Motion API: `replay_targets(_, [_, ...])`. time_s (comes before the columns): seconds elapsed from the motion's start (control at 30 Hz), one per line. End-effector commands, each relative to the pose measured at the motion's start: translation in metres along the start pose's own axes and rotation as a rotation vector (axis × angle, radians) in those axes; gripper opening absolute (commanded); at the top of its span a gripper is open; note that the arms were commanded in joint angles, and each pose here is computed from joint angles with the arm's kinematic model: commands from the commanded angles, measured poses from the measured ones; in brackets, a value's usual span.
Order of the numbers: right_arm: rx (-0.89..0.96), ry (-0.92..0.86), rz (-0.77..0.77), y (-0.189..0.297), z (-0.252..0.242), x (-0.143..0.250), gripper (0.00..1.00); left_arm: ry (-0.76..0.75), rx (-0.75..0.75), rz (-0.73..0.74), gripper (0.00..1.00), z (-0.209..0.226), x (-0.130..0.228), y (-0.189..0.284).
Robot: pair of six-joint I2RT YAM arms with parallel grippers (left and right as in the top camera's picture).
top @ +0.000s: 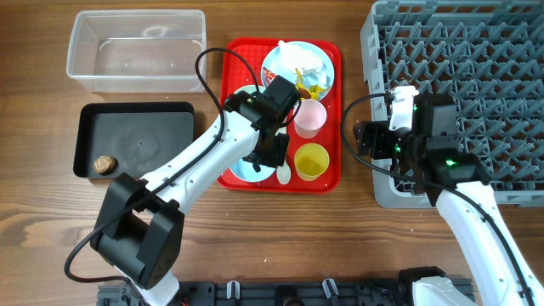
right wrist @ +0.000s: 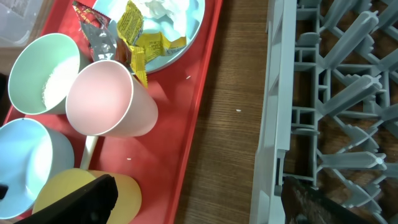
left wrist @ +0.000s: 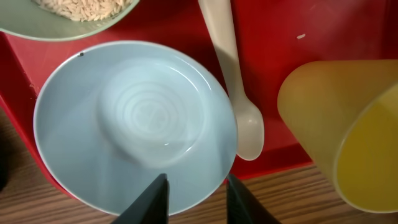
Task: Sort waste into correct bins and load items into the dishwasher rack
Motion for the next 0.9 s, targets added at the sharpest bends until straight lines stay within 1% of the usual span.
replay_targets(0.0, [-0.022,0.014,-0.01,0.001,0.004,-0.005,0.87,0.029,0.004,-0.136,0.58,0.013,-0.029,0.048])
replay_targets(0.03, [-0.022,0.014,-0.01,0.001,0.004,-0.005,0.87,-0.011,0.004,-0.201,0.75,0.019,-0.041,0.065])
replay_targets(0.07, [-0.022,0.014,-0.009,0.001,0.004,-0.005,0.87,-0.065,-0.005,-0.278,0.82,0.029,-0.054,0.08])
replay_targets(0.1, [-0.022,0.014,-0.009,0.001,0.004,-0.005,0.87,-0.083,-0.017,-0.324,0.83,0.041,-0.064,0.083])
replay_targets(0.17, [-0.022,0.014,-0.008,0.001,0.004,-0.005,0.87,-0.089,-0.039,-0.329,0.79,0.061,-0.076,0.069])
replay_targets(0.23, [-0.021,0.013,-0.007,0.001,0.004,-0.004,0.87,-0.095,-0.051,-0.277,0.7,0.075,-0.086,0.039])
replay_targets(0.27, [-0.021,0.013,-0.006,0.001,0.004,-0.004,0.87,-0.091,-0.052,-0.261,0.68,0.077,-0.089,0.028])
replay_targets(0.3, [-0.02,0.013,-0.003,0.001,0.003,-0.004,0.87,-0.079,-0.05,-0.241,0.58,0.08,-0.093,0.014])
replay_targets(0.37, [-0.02,0.012,-0.002,0.001,0.003,-0.004,0.87,-0.051,-0.047,-0.227,0.57,0.082,-0.097,0.0])
replay_targets(0.4, [-0.02,0.013,-0.003,0.001,0.003,-0.004,0.87,-0.056,-0.037,-0.222,0.54,0.08,-0.097,-0.003])
replay_targets(0.5, [-0.02,0.013,-0.005,0.001,0.003,-0.004,0.87,-0.092,-0.006,-0.223,0.52,0.064,-0.097,-0.004])
replay_targets(0.53, [-0.02,0.014,-0.005,0.001,0.003,-0.004,0.87,-0.127,0.009,-0.214,0.51,0.056,-0.096,-0.006])
replay_targets(0.63, [-0.02,0.013,-0.004,0.001,0.003,-0.004,0.87,-0.174,0.017,-0.201,0.48,0.035,-0.091,-0.019])
replay_targets(0.77, [-0.019,0.014,-0.004,0.001,0.003,-0.004,0.87,-0.181,0.019,-0.148,0.44,0.032,-0.09,-0.045])
replay_targets(0.83, [-0.019,0.014,-0.003,0.001,0.003,-0.004,0.87,-0.176,0.019,-0.121,0.37,0.033,-0.089,-0.058])
replay_targets(0.87, [-0.018,0.014,-0.004,0.001,0.003,-0.004,0.88,-0.176,0.019,-0.109,0.31,0.033,-0.089,-0.064])
Point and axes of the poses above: each gripper's point midway between its finger pads, its own y axis back along the fingers, its own z axis along the line the jaws close on, x = y × z, the point moved 9 cm from there along y, back along the fingers, and after that the axes turned 9 degrees about -y, right-handed, at the moved point
